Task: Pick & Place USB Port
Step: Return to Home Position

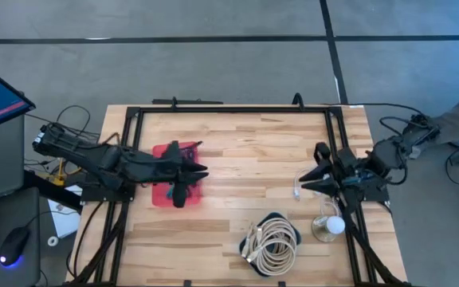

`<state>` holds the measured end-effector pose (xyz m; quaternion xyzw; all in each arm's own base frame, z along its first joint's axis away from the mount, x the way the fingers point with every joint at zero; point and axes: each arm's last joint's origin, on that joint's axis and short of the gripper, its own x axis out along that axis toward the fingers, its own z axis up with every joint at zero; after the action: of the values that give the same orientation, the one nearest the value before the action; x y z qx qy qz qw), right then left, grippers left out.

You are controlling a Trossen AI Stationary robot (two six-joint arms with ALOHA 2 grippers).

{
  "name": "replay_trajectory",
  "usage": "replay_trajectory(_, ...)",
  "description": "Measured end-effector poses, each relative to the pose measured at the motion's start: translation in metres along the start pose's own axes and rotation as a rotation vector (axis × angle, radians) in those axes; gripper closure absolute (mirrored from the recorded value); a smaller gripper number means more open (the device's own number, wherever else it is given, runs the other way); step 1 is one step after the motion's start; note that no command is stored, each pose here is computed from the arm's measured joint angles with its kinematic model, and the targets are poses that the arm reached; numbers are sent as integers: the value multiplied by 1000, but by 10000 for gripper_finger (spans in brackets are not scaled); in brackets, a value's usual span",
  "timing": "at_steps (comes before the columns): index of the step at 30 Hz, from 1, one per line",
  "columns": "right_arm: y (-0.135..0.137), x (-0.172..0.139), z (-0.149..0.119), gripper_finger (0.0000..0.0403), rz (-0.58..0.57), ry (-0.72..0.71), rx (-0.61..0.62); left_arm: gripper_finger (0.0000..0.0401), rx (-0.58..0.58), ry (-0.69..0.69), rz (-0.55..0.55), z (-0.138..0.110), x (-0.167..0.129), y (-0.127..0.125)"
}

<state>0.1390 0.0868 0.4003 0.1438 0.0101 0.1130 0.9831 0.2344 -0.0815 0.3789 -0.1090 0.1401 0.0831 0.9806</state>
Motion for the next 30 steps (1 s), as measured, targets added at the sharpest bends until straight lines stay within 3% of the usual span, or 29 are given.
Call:
replay_trajectory(5,-4,-8,0,346,-7,26,-50,346,57,-64,-27,10,-26,3)
replay_trajectory(10,-6,-16,4,395,2,5,-172,392,121,-122,-41,18,-48,7)
replay_trajectory(18,-13,-33,11,401,-53,-33,-248,394,80,-190,-77,27,-76,18)
replay_trajectory(23,-21,-46,12,400,-143,-37,-180,396,-44,-224,-88,32,-89,26)
replay_trajectory(26,-26,-58,14,401,-159,-52,-147,397,-10,-240,-65,33,-92,28)
replay_trajectory(30,-33,-74,16,402,-178,-57,-144,397,61,-270,73,34,-93,33)
